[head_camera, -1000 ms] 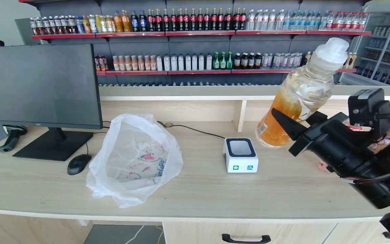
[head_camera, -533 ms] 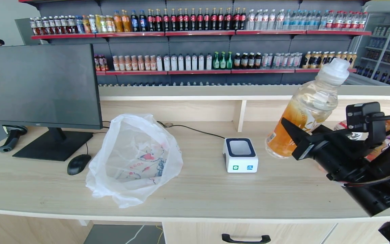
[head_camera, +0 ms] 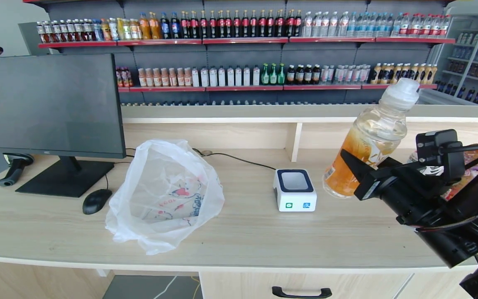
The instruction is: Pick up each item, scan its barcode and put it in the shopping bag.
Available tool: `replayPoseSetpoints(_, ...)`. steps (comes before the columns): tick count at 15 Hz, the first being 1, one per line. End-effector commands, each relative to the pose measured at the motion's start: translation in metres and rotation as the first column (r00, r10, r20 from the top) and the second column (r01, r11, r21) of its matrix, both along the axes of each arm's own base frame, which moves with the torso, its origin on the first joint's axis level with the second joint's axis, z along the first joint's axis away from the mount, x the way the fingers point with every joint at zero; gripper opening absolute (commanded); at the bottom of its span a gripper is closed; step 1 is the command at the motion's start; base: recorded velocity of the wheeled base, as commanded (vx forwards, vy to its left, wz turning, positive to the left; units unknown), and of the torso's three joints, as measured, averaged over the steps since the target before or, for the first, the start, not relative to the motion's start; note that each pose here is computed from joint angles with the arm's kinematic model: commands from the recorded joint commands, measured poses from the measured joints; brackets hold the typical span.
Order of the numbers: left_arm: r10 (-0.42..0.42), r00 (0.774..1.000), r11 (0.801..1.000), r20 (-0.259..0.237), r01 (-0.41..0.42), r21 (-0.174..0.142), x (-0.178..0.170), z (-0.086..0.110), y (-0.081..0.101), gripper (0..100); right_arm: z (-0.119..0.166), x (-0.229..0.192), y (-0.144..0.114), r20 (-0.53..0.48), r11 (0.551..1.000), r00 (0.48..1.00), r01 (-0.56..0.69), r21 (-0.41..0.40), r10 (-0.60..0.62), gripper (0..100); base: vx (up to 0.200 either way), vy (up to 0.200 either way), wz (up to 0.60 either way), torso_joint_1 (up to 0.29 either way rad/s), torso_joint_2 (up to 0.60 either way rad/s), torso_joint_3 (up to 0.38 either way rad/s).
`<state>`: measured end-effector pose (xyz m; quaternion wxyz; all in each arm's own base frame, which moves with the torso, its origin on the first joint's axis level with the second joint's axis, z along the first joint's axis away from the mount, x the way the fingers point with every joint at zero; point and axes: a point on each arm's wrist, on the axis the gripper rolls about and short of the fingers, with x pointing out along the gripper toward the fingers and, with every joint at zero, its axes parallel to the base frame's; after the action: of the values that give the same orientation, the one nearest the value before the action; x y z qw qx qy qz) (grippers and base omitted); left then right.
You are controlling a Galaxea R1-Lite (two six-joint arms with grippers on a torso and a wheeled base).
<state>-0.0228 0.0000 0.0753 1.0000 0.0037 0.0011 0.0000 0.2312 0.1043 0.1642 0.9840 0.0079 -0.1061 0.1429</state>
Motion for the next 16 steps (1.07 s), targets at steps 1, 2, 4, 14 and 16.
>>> replayPoseSetpoints(1,0.0,1.0,1.0,0.001,0.0,0.003,0.0,0.0,0.0,100,-0.0002,0.0014,0.0001,-0.001,1.0,1.0,0.002,0.002,-0.002,0,0.0,0.0,0.0,0.0,0.0,0.0)
replayPoseSetpoints(2,0.0,1.0,1.0,0.002,0.0,0.002,0.0,0.0002,0.0,100,0.0002,0.0015,-0.002,0.0,1.0,1.0,0.009,0.005,-0.009,0,0.0,0.0,0.0,0.0,0.0,0.0)
replayPoseSetpoints(4,0.0,1.0,1.0,0.002,0.0,-0.001,0.0,0.0002,0.0,100,0.0012,0.0032,-0.0043,-0.001,1.0,1.0,0.017,0.023,-0.017,0,0.0,0.0,0.0,0.0,0.0,0.0)
replayPoseSetpoints(14,0.003,1.0,1.0,0.002,-0.003,-0.012,0.0,0.0002,0.0,100,0.005,0.0026,-0.002,0.015,1.0,1.0,0.006,0.03,-0.007,0,0.0,0.2,0.0,0.006,0.01,0.001)
replayPoseSetpoints(16,0.003,1.0,1.0,0.001,-0.003,-0.012,0.0001,0.0002,0.0,100,0.0062,0.0019,-0.0023,0.019,0.999,1.0,0.006,0.032,-0.007,0,0.0,0.2,0.0,0.0,0.0,0.007)
